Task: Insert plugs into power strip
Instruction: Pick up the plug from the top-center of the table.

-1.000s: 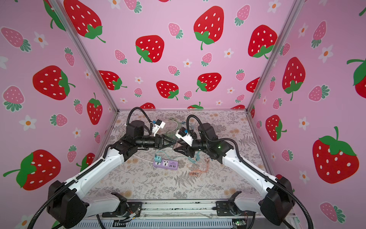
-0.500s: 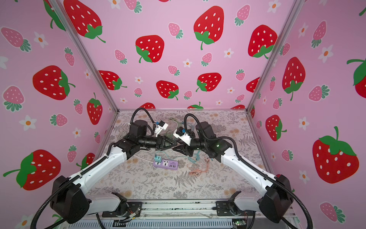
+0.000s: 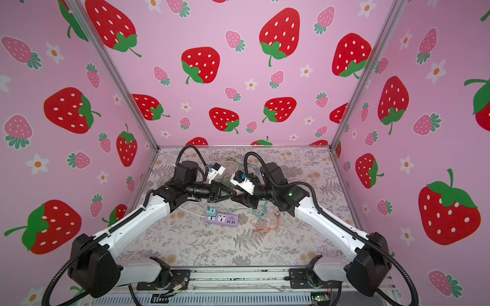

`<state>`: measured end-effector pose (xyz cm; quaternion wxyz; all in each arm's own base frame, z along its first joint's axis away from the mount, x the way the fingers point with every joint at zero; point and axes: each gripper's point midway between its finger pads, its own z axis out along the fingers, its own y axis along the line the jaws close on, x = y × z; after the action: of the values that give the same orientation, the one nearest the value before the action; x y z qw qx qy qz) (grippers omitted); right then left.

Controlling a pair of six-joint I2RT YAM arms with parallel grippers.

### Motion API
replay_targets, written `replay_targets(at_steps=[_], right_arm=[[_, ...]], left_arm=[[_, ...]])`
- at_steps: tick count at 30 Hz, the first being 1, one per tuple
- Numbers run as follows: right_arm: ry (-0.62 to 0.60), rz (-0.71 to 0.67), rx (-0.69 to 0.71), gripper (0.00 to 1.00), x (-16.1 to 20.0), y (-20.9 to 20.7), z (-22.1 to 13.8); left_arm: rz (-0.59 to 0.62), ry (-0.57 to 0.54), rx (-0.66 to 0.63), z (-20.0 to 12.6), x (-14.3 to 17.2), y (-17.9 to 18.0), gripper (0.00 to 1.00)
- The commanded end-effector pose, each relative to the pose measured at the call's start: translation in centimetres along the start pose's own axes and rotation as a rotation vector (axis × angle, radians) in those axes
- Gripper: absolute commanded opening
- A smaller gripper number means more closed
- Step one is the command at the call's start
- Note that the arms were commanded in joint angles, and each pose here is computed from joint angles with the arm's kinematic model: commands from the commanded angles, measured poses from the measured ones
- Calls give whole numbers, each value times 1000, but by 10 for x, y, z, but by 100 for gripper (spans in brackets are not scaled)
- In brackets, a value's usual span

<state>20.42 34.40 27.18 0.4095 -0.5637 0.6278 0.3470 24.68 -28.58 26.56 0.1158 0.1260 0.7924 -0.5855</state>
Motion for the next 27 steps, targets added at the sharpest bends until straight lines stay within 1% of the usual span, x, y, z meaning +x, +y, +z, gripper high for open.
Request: replay_targets(at_steps=[1,3,6,7,10,15,20,23,27], right_arm=[[-12,9,10,58,-9,3,-10],[-33,21,38,64,-14,3,-19],[-89,57,105,70,-25,1,-36],[-113,76,136,72,-29,0,-43],[-191,152,234,76,-38,-7,-64],[-328,299,236,75,-44,0,-82],[-458,417,250,70,-44,2,-98],[-523,484,211,66,-45,4,-98],[-597,563,137,64,-46,6,-92]], left_arm=[[103,-13,54,-1,-12,-25,14],[104,-25,46,0,-15,-22,12],[107,-48,38,0,-22,-21,7],[113,-58,37,1,-24,-21,1],[126,-90,31,0,-33,-22,0],[174,-170,49,-3,-51,-33,0],[240,-264,109,-9,-66,-50,0],[273,-312,131,-13,-71,-57,0],[316,-367,175,-20,-76,-70,0]])
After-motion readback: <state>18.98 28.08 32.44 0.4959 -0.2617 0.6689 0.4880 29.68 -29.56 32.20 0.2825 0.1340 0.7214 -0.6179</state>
